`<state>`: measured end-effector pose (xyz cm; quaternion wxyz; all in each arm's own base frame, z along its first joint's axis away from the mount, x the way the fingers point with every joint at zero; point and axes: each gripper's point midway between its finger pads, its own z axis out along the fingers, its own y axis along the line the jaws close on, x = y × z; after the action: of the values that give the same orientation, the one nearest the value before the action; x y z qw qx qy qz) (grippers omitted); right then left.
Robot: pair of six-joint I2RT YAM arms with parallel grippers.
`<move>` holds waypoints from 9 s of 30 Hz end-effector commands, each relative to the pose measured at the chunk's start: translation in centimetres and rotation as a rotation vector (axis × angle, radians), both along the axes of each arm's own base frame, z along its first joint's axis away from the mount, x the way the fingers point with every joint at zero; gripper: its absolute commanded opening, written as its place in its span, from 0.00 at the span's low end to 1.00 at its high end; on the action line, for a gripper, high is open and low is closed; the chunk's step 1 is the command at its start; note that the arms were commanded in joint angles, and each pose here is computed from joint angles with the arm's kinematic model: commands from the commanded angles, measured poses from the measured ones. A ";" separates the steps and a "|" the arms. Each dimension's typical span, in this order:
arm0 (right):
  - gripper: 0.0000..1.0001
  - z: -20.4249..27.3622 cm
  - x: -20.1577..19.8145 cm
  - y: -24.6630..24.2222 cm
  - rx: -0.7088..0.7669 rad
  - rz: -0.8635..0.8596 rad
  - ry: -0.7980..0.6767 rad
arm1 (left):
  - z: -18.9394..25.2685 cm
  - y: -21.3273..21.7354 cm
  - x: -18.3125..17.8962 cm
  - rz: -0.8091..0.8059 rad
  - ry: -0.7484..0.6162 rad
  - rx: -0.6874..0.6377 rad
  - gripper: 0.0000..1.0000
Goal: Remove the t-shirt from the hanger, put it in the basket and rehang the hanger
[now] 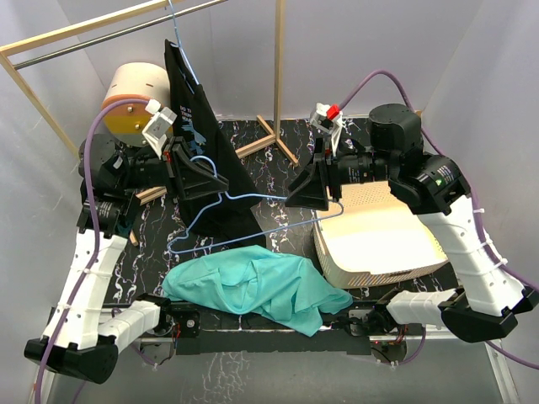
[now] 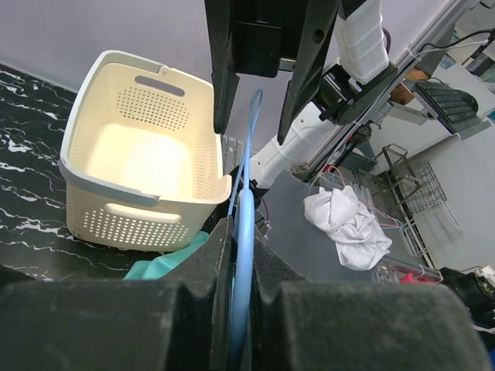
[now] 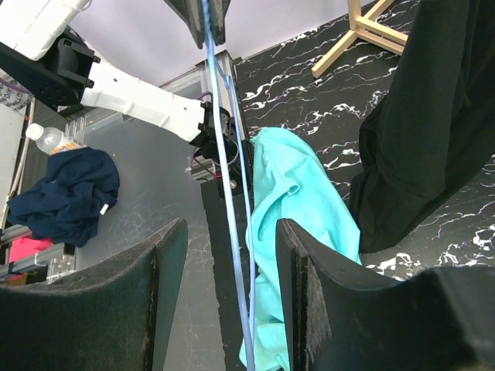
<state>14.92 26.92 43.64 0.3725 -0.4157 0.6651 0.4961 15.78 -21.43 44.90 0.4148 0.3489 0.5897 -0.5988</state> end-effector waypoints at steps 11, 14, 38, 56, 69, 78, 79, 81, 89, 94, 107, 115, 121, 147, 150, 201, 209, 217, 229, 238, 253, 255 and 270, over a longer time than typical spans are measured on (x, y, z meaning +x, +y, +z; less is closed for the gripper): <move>0.47 -0.7 0.4 0.1 -0.022 -0.019 -0.036 | 2.3 -0.2 1.2 0.008 -0.035 -0.041 0.00; 0.31 -1.3 0.8 0.1 -0.040 -0.038 -0.033 | 2.5 -0.3 1.2 0.008 -0.036 -0.045 0.00; 0.08 7.4 0.3 -7.7 0.145 -0.520 -0.170 | 2.0 4.7 2.2 0.596 -0.107 -0.015 0.97; 0.08 17.0 2.3 -12.6 0.500 -0.828 -0.340 | -15.4 13.2 4.4 1.131 0.076 0.252 0.93; 0.08 12.6 16.5 -3.1 0.293 -0.873 -0.302 | -20.3 14.4 5.5 1.190 0.122 0.359 0.89; 0.08 12.7 22.5 0.9 0.298 -0.884 -0.351 | -20.6 14.7 5.3 1.208 0.134 0.362 0.89; 0.08 12.6 22.8 1.1 0.300 -0.884 -0.356 | -20.6 14.7 5.3 1.207 0.133 0.361 0.89; 0.08 12.4 23.4 1.3 0.303 -0.893 -0.365 | -20.7 14.7 5.4 1.205 0.136 0.365 0.89; 0.08 11.8 25.2 2.1 0.337 -0.912 -0.393 | -20.8 14.4 5.3 1.195 0.137 0.370 0.89; 0.08 11.9 26.3 2.6 0.363 -0.926 -0.419 | -20.9 14.5 5.2 1.201 0.139 0.370 0.89; 0.08 10.0 30.5 5.9 0.333 -0.917 -0.413 | -21.0 14.7 5.3 1.213 0.143 0.375 0.89; 0.56 7.9 30.1 6.3 0.266 -0.887 -0.367 | -21.1 14.9 5.3 1.222 0.144 0.377 0.88; 0.82 7.2 24.6 3.6 0.237 -0.817 -0.347 | -21.1 14.9 5.3 1.220 0.144 0.376 0.88; 0.98 -28.9 -5.4 9.7 -0.456 -0.196 0.013 | -21.2 15.3 5.4 1.244 0.158 0.385 0.88; 0.99 -30.5 -4.4 10.7 -0.464 -0.212 -0.029 | -21.2 15.4 5.4 1.255 0.159 0.384 0.88; 0.08 6.7 9.8 -10.6 0.200 -1.245 -0.238 | -21.1 15.4 5.3 1.257 0.158 0.380 0.88; 0.08 19.4 6.8 -19.7 0.430 -1.453 -0.353 | -21.2 15.3 5.4 1.252 0.160 0.385 0.88; 0.08 16.5 4.6 -24.9 0.389 -1.576 -0.319 | -21.4 15.2 5.4 1.244 0.164 0.389 0.88; 0.08 -5.8 6.5 -18.7 -0.115 -1.504 -0.122 | -21.6 14.9 5.6 1.229 0.169 0.397 0.88; 0.11 -14.0 5.9 -17.6 -0.334 -1.466 -0.037 | -21.7 14.8 5.6 1.222 0.170 0.399 0.88; 0.67 -9.4 4.7 -13.7 -0.210 -1.164 -0.053 | -21.9 14.6 5.7 1.210 0.177 0.406 0.88; 0.36 -8.8 5.3 -10.6 -0.244 -1.057 -0.077 | -22.0 14.6 5.7 1.213 0.178 0.407 0.88; 0.30 -0.4 14.2 5.5 -0.265 -0.669 -0.154 | -22.0 14.8 5.7 1.225 0.180 0.406 0.89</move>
<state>27.65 31.80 37.57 0.4655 -0.2292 0.8366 0.1756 21.43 -6.48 23.04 0.5561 -0.0318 0.8158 -0.1556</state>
